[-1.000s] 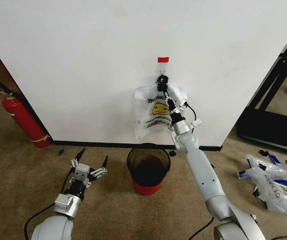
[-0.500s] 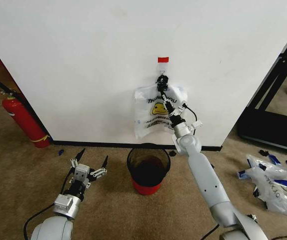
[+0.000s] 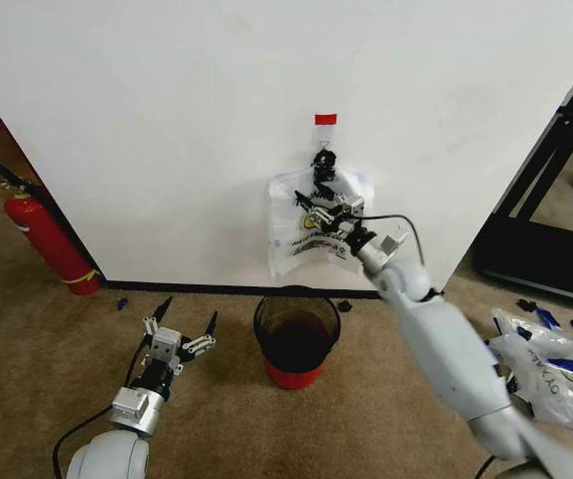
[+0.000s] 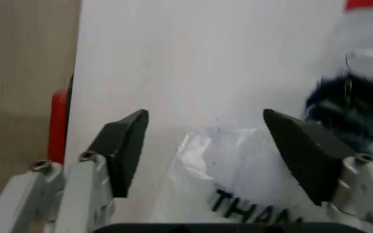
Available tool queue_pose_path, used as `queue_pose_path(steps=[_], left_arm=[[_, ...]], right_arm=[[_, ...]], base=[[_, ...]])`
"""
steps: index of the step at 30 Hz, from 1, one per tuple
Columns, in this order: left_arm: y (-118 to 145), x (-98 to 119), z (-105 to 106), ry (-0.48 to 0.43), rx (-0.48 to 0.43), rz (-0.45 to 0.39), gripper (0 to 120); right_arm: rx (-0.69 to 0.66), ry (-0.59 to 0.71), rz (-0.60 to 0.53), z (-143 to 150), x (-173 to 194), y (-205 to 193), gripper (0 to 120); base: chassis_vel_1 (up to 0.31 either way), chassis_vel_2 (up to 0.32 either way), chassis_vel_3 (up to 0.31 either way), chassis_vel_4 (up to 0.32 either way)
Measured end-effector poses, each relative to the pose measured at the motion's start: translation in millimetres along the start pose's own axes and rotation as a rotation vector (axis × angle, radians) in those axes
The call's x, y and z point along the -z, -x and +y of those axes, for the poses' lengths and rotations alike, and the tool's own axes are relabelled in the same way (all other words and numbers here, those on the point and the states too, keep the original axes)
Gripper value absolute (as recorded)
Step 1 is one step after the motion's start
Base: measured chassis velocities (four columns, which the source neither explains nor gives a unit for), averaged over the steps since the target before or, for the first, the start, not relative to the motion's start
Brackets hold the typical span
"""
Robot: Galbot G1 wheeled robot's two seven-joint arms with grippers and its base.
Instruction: Pick up the garbage bag from the wall and place it over the trash bin.
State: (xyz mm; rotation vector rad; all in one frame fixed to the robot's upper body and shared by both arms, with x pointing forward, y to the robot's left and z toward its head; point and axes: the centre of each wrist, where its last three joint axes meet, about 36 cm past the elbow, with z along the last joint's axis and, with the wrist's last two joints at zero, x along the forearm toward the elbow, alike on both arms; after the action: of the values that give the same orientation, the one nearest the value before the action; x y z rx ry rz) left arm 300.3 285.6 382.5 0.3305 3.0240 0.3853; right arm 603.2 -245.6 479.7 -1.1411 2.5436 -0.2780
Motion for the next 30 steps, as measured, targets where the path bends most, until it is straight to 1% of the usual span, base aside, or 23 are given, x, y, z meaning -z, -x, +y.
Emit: queue_pose_path(steps=[1, 2, 4, 5, 7, 8, 10, 11, 14, 17, 19, 23, 28, 30], left_arm=[[0, -1, 1, 0.001, 0.001, 0.001, 100], [0, -1, 1, 0.001, 0.001, 0.001, 100], [0, -2, 1, 0.001, 0.003, 0.000, 100], [0, -2, 1, 0.000, 0.005, -0.001, 100], [1, -3, 1, -0.001, 0.006, -0.004, 100], [1, -3, 1, -0.001, 0.006, -0.004, 100], [1, -5, 1, -0.002, 0.007, -0.005, 100], [2, -5, 1, -0.002, 0.008, -0.008, 100], [2, -5, 1, -0.002, 0.009, -0.009, 100], [2, -6, 0, -0.003, 0.011, -0.013, 100], [2, -6, 0, -0.004, 0.011, -0.015, 100], [2, -6, -1, -0.006, 0.011, -0.017, 100], [0, -6, -2, -0.006, 0.010, -0.016, 100], [0, -6, -1, -0.005, 0.011, -0.016, 100]], right_arm=[[0.029, -0.057, 0.017, -9, 10, -1, 77], [0.029, -0.057, 0.017, -9, 10, -1, 77], [0.074, -0.127, 0.042, -23, 27, -1, 84], [0.099, -0.164, 0.060, -31, 36, 0, 90], [0.135, -0.233, 0.087, -47, 53, 0, 97], [0.135, -0.233, 0.087, -47, 53, 0, 97], [0.173, -0.298, 0.118, -63, 71, -1, 100], [0.204, -0.346, 0.156, -76, 88, -4, 100], [0.226, -0.368, 0.182, -84, 97, -8, 100], [0.237, -0.395, 0.223, -98, 105, -17, 100], [0.223, -0.404, 0.239, -102, 103, -20, 100], [0.185, -0.410, 0.231, -103, 96, -20, 100], [0.159, -0.407, 0.235, -101, 84, -19, 87], [0.155, -0.408, 0.232, -100, 81, -17, 86]], base=[[0.000, 0.000, 0.000, 0.000], [0.000, 0.000, 0.000, 0.000], [0.000, 0.000, 0.000, 0.000], [0.000, 0.000, 0.000, 0.000], [0.000, 0.000, 0.000, 0.000], [0.000, 0.000, 0.000, 0.000], [0.000, 0.000, 0.000, 0.000], [0.000, 0.000, 0.000, 0.000], [0.000, 0.000, 0.000, 0.000], [0.000, 0.000, 0.000, 0.000], [0.000, 0.000, 0.000, 0.000], [0.000, 0.000, 0.000, 0.000], [0.000, 0.000, 0.000, 0.000], [0.000, 0.000, 0.000, 0.000]])
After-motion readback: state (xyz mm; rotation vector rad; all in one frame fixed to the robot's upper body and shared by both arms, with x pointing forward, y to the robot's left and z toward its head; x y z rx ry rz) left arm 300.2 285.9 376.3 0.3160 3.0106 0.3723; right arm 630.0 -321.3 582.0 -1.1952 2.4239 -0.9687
